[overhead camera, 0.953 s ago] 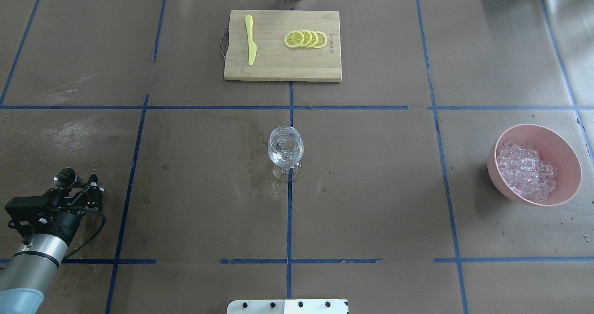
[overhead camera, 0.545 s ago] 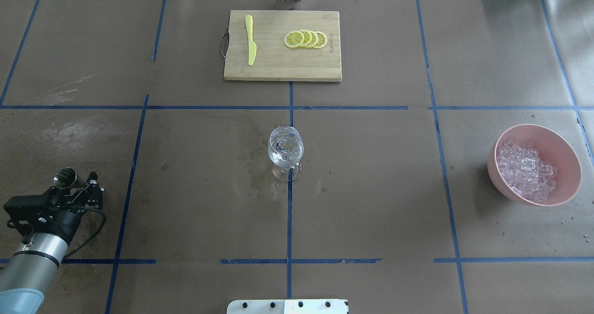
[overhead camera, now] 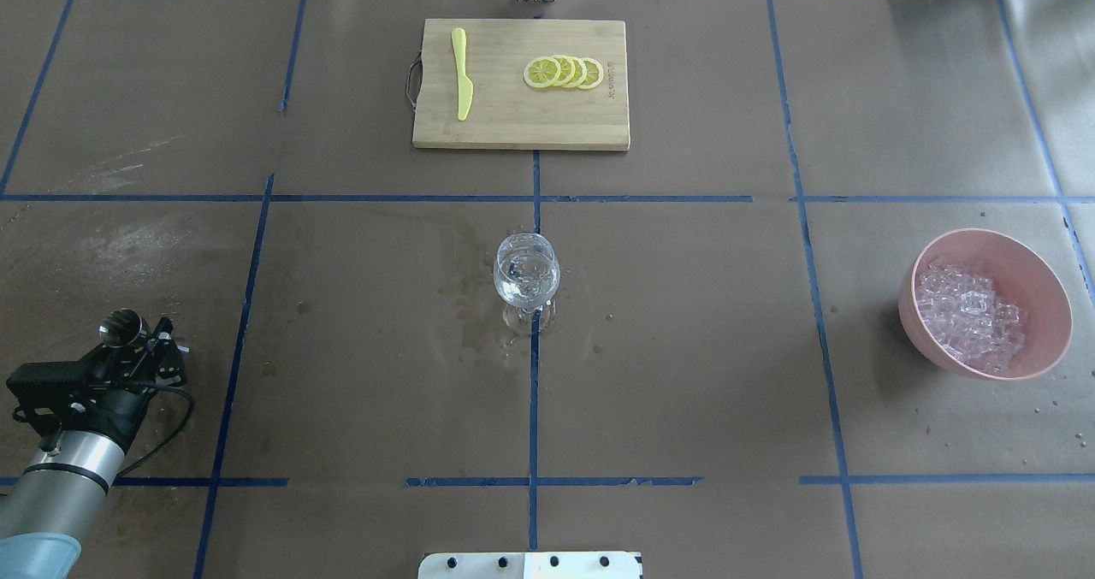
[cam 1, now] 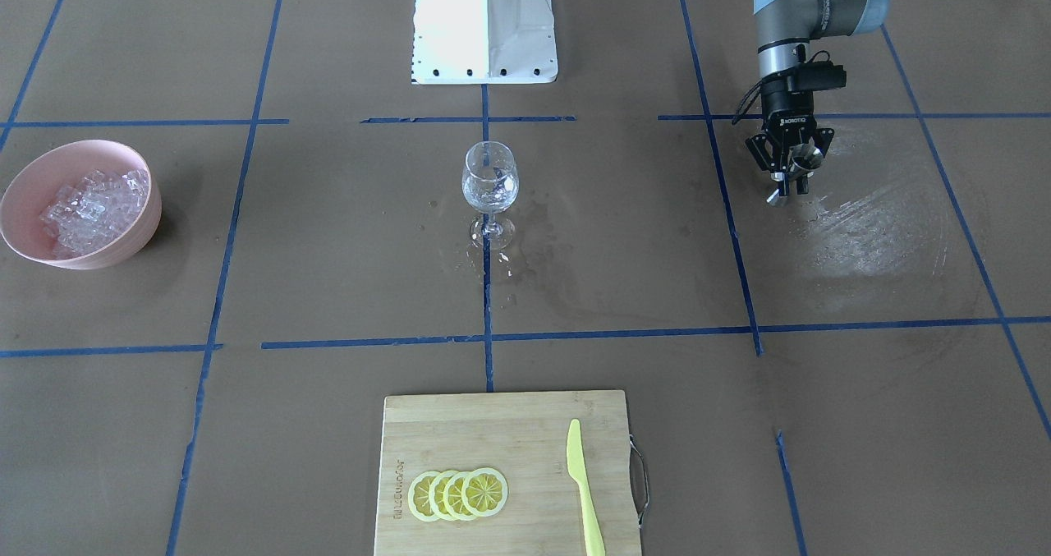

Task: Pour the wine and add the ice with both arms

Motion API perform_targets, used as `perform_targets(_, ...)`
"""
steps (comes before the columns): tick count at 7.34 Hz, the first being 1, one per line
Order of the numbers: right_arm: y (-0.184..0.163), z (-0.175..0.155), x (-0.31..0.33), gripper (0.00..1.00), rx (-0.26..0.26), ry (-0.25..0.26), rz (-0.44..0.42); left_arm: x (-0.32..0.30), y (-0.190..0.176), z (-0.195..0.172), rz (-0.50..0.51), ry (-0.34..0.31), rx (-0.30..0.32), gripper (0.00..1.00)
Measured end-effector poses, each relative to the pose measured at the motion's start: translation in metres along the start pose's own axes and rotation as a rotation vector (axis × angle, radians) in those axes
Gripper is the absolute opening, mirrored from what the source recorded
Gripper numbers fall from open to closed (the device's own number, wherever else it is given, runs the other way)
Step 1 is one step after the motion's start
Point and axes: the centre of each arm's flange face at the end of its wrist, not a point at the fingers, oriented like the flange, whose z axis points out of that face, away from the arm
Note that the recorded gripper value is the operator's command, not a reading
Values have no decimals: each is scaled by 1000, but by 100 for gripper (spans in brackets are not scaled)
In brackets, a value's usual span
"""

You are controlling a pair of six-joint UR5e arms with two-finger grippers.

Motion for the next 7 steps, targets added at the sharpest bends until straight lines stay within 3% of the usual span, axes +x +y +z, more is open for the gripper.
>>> perform_targets(2,2,-1,-1,100,2,-1,-2,1,-5,-2,-8,3,-1,0)
perform_targets(4,2,-3,-4,100,8,-1,-7,21,-33,-15,-34,35,3,0)
perform_targets(7,2,-5,-6,100,11,1,-12,99,-86,-45,34,167,31,0)
